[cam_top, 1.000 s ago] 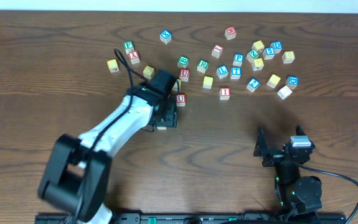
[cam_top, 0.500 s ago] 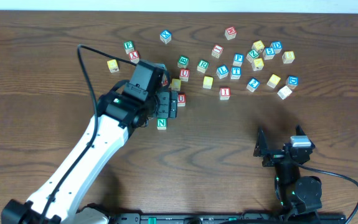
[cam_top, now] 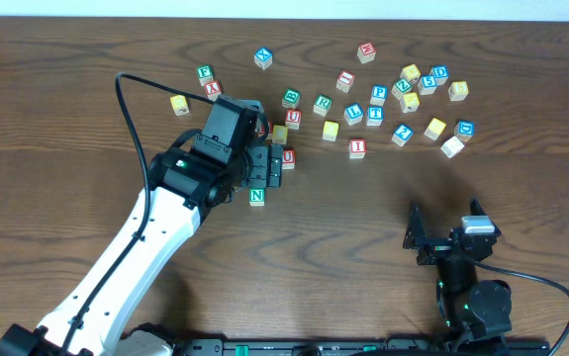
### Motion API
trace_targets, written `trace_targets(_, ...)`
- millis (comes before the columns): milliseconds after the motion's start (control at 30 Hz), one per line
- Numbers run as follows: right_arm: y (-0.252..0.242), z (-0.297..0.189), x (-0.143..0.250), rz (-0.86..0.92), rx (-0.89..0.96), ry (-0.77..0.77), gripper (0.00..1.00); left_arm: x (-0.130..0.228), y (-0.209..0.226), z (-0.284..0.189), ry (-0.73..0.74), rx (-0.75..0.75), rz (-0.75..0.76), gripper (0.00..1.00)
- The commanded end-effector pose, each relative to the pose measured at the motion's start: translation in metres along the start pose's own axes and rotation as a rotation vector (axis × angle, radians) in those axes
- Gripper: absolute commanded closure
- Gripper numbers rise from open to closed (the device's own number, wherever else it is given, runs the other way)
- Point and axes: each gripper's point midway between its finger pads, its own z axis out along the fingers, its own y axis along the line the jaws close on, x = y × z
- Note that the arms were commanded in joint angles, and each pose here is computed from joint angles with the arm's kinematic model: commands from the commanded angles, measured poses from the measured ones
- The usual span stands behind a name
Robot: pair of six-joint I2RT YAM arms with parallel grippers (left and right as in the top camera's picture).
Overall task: Spell out NEURIPS
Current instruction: 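Move the left gripper up to the red E block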
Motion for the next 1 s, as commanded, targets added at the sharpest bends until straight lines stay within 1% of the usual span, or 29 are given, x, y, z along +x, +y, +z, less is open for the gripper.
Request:
trace_targets(0, -0.003, 0.0, 0.001, 0.013, 0.014, 0.001, 0.01, -0.005, -0.001, -0.006, -0.015, -0.002, 0.02, 0.06)
trace_targets(400, -0.003, 0.0, 0.001, 0.013, 0.014, 0.001, 0.01, -0.004, -0.001, -0.004, -0.007, -0.006, 0.02, 0.05)
trace_targets(500, -0.003, 0.0, 0.001, 0.013, 0.014, 0.001, 0.01, -0.009, 0.003, -0.001, -0.015, -0.038, 0.019, 0.05)
trace_targets(600, -0.003, 0.0, 0.001, 0.013, 0.014, 0.001, 0.01, -0.022, 0.006, 0.006, -0.017, -0.075, 0.019, 0.04)
trace_targets(767, -0.003, 0.0, 0.001, 0.013, 0.014, 0.001, 0.01, -0.054, 0.0, 0.023, -0.012, -0.093, 0.012, 0.03)
trace_targets(833, -0.003, 0.0, 0.001, 0.013, 0.014, 0.001, 0.01, -0.069, -0.001, 0.032, -0.008, -0.1, 0.012, 0.01)
trace_targets(967, -0.003, 0.0, 0.001, 0.013, 0.014, 0.001, 0.01, -0.093, 0.009, 0.053, 0.017, -0.127, -0.019, 0.0)
